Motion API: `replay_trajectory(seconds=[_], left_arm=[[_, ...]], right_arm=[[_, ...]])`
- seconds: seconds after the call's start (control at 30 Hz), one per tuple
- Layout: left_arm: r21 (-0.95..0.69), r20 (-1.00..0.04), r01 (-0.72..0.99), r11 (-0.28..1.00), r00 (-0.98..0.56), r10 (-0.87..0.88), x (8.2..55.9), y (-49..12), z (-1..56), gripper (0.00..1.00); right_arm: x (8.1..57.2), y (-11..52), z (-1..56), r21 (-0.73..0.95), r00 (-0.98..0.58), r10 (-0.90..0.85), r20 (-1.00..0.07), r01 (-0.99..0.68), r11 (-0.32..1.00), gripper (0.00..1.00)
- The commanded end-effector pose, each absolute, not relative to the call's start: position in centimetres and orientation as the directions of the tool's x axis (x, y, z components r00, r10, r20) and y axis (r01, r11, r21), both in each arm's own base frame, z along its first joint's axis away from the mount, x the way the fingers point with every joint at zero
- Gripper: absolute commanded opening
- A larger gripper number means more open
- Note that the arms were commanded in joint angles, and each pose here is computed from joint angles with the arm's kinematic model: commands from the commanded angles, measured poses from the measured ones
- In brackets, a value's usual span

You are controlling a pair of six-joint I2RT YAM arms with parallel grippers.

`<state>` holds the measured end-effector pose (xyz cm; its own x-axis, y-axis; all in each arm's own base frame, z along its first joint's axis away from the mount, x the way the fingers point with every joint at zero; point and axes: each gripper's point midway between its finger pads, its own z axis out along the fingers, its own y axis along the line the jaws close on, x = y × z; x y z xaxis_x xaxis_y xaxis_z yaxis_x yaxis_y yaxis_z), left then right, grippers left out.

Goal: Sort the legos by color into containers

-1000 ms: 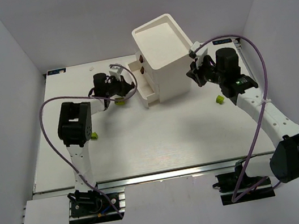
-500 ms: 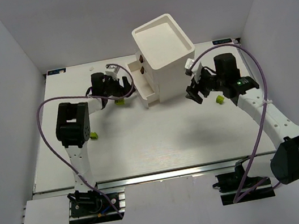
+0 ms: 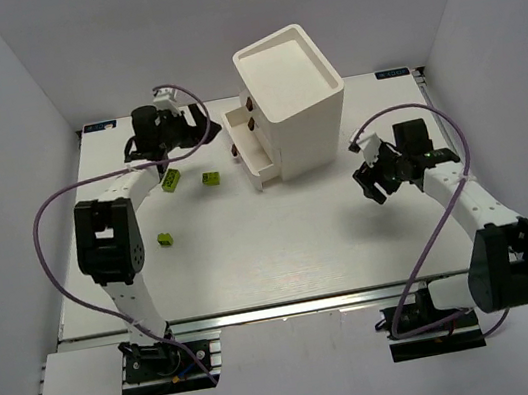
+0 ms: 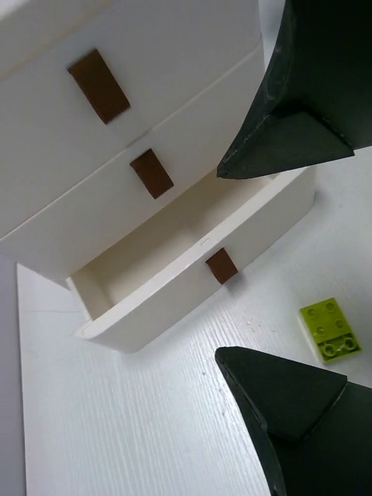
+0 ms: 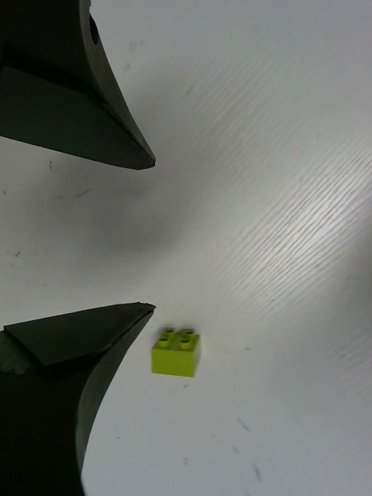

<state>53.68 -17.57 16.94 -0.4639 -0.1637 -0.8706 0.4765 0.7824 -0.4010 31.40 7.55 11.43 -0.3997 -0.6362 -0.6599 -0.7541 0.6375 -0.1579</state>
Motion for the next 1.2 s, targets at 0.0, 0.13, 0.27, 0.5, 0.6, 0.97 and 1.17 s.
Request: replay_trajectory(seconds=[0.0,0.13,0.27,0.5,0.6,0.97,1.17], left_arm=[[-0.466,-0.833,0.368,0.805,-0.488,-0.26,52.0,-14.7,20.3,0.98],[-0.496,-0.803,0.196,0.846,-0.476,-0.36,50.1,-11.4,21.5,0.98],[-0.493,-0.786,0.128,0.86,-0.49,-0.377,48.3,-9.2,21.6,0.98],[-0.46,-0.786,0.077,0.884,-0.497,-0.366,45.5,-7.5,21.7,0.98],[-0.436,-0.79,0.037,0.899,-0.494,-0.363,44.1,-6.7,21.1,0.97],[-0.38,-0.751,-0.09,0.92,-0.552,-0.364,39.8,-4.5,18.5,0.89],[-0.361,-0.74,-0.156,0.919,-0.552,-0.384,38.7,-3.6,18.2,0.9]], right_arm=[[32.4,4.8,9.6,-0.158,-0.517,-0.602,-0.609,-0.664,0.731,0.76],[34.8,3.6,9.1,-0.197,-0.533,-0.605,-0.591,-0.632,0.75,0.77],[37.2,2.1,6.9,-0.226,-0.589,-0.618,-0.52,-0.603,0.765,0.76],[40.2,1.9,7.5,-0.26,-0.564,-0.628,-0.537,-0.597,0.759,0.74],[40.6,1.4,7.3,-0.273,-0.57,-0.632,-0.526,-0.59,0.76,0.73],[39.0,1.0,3.6,-0.175,-0.627,-0.646,-0.436,-0.645,0.744,0.54],[38.5,1.1,3.7,-0.158,-0.602,-0.672,-0.431,-0.682,0.714,0.18]])
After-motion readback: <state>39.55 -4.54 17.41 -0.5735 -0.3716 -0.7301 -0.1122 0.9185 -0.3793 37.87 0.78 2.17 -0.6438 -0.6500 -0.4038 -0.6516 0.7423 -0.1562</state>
